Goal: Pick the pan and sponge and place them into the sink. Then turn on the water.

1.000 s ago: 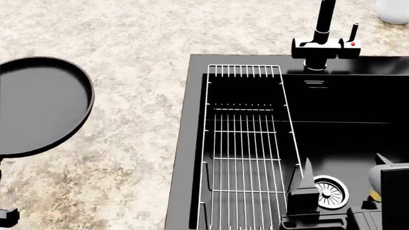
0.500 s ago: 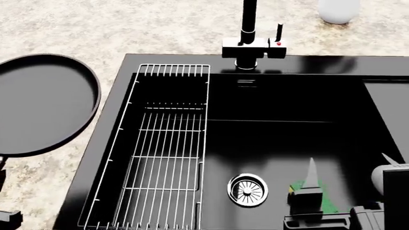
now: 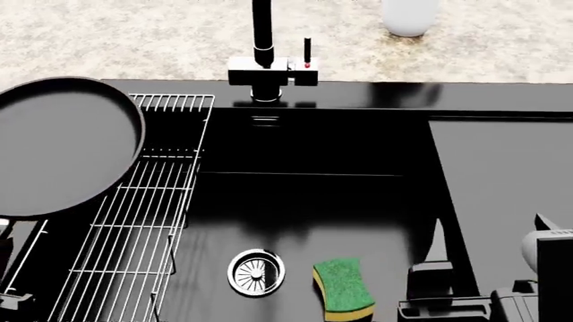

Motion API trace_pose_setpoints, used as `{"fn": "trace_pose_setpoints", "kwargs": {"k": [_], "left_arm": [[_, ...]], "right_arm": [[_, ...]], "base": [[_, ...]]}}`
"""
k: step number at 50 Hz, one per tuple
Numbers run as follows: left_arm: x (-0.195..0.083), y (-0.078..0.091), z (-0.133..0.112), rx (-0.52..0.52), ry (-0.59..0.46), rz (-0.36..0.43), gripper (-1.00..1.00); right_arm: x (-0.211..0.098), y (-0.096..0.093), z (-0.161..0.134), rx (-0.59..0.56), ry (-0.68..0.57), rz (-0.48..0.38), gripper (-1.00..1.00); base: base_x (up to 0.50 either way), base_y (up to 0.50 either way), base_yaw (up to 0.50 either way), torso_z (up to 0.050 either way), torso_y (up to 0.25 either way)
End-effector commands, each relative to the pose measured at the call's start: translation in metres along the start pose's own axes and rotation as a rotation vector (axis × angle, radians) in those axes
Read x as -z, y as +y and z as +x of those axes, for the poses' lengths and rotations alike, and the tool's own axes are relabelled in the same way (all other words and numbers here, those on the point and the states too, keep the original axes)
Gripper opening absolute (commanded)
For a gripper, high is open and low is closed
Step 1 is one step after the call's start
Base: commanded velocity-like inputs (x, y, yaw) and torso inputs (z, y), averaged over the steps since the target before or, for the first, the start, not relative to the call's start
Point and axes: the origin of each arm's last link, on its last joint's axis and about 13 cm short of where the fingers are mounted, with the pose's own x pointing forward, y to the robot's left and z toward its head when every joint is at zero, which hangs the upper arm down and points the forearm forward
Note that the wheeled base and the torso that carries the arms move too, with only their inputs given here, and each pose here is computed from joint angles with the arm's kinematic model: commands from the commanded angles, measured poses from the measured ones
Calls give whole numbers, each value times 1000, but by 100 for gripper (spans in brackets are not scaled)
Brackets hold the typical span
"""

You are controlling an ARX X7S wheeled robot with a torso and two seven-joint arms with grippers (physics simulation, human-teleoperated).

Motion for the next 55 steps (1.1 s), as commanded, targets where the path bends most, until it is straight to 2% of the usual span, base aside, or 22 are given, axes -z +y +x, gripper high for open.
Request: {"fn": "trace_pose_setpoints", "kwargs": {"k": [1,18,26,28,38,41,42,43,45,48,52,55], "left_arm": [[-8,6,3,-22,-63,-35,-100],[-5,9,3,-23,-60,-35,-100],[-5,4,6,-20,-60,-34,-100],[-5,10,2,-21,-61,-34,-100],[-8,-3,7,1,-63,-30,-100],[-10,-8,5,48,-67,-36,-100],[-8,-4,0,39,-65,-13,-100],[-10,-14,7,55,-63,-11,-100],[-13,-18,7,73,-70,-14,-100],[-20,-30,9,78,-81,38,-100],[-25,-51,12,157,-85,30,-100],[-31,-58,13,211,-75,10,-100]], "right_arm": [[-1,1,1,-6,-24,2,100],[1,3,1,-11,-13,-17,100],[0,2,0,-5,-14,-12,100],[0,2,0,-5,-14,-12,100],[-2,1,0,5,-10,0,100],[-3,0,1,10,-9,1,100],[-4,0,1,11,-12,1,100],[-4,0,1,13,-12,2,100],[-3,0,1,13,-11,4,100],[-3,0,1,12,-12,4,100],[-3,0,1,14,-14,9,100],[-3,-1,-1,16,-13,8,100]], "base": [[223,-207,0,0,0],[326,-55,0,1,2],[282,0,0,0,3],[232,0,0,0,0],[106,0,0,1,2],[0,0,0,0,3],[0,0,0,0,0],[0,0,0,0,0],[0,0,0,0,5],[0,0,0,0,0],[0,0,0,0,3],[0,0,0,3,0]]}}
